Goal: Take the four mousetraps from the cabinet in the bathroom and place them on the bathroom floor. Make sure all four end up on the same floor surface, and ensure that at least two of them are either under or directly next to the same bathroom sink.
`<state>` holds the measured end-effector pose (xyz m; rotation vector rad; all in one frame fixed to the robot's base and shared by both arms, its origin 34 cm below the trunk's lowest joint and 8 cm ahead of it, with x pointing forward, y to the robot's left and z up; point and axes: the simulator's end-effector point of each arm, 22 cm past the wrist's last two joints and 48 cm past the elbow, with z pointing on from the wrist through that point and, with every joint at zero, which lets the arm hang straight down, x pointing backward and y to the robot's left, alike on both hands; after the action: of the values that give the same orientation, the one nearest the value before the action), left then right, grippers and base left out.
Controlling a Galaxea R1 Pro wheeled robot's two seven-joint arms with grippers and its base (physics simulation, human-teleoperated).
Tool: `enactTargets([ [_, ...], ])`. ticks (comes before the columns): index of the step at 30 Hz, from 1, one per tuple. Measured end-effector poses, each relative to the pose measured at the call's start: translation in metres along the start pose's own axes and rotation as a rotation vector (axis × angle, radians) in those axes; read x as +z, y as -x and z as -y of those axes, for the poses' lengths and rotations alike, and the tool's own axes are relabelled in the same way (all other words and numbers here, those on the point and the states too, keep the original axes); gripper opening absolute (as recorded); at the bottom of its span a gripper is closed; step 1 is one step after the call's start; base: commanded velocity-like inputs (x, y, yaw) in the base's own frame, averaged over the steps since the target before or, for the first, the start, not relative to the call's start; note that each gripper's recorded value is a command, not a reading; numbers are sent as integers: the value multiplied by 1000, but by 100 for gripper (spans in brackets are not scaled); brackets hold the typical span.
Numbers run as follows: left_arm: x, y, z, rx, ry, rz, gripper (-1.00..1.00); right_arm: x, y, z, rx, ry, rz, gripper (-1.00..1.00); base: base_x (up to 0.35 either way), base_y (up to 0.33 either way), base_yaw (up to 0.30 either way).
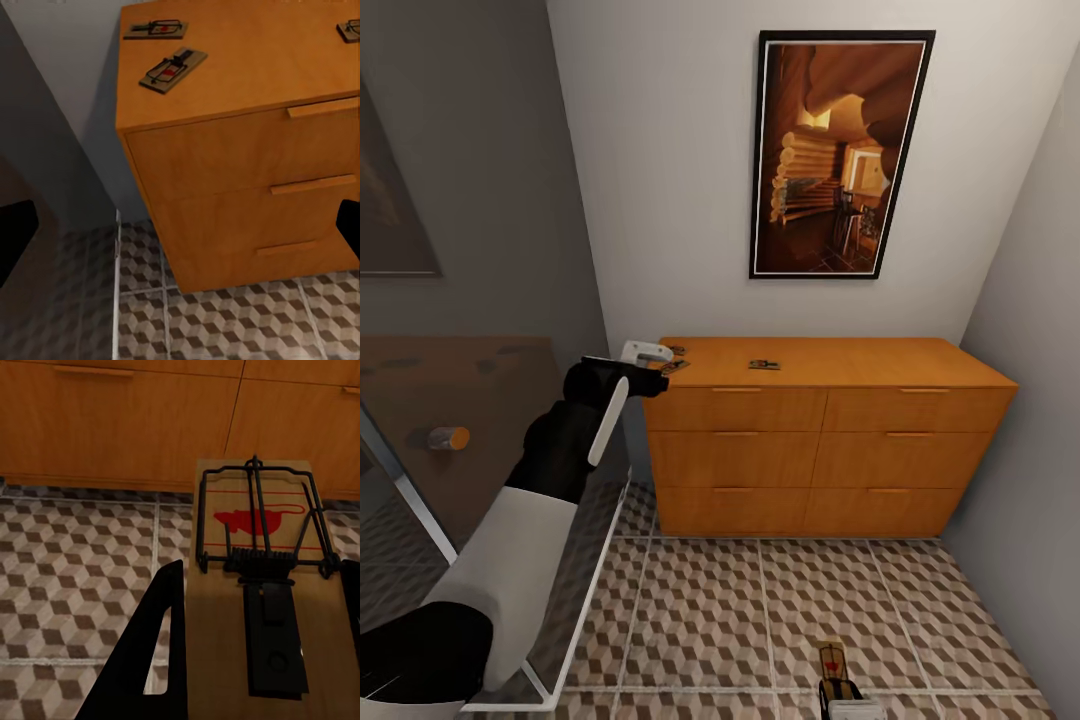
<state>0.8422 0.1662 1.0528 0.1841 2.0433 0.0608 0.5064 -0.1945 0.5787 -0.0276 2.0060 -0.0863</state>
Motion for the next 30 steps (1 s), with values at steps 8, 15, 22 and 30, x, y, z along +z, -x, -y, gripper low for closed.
enactTargets([
  [8, -12, 21, -1, 3, -37, 67, 100, -1, -4, 0, 0, 1, -9, -100, 0, 0, 0],
  [15, -12, 21, -2, 5, -43, 71, 100, -1, -6, 0, -1, 1, -13, -100, 21, 0, 0],
  [22, -12, 20, -1, 5, -45, 68, 100, -1, -5, -1, 0, 1, -13, -100, 213, 0, 0],
  [30, -11, 19, -1, 5, -46, 66, 100, -1, -5, -1, 1, 1, -12, -100, 306, 0, 0],
])
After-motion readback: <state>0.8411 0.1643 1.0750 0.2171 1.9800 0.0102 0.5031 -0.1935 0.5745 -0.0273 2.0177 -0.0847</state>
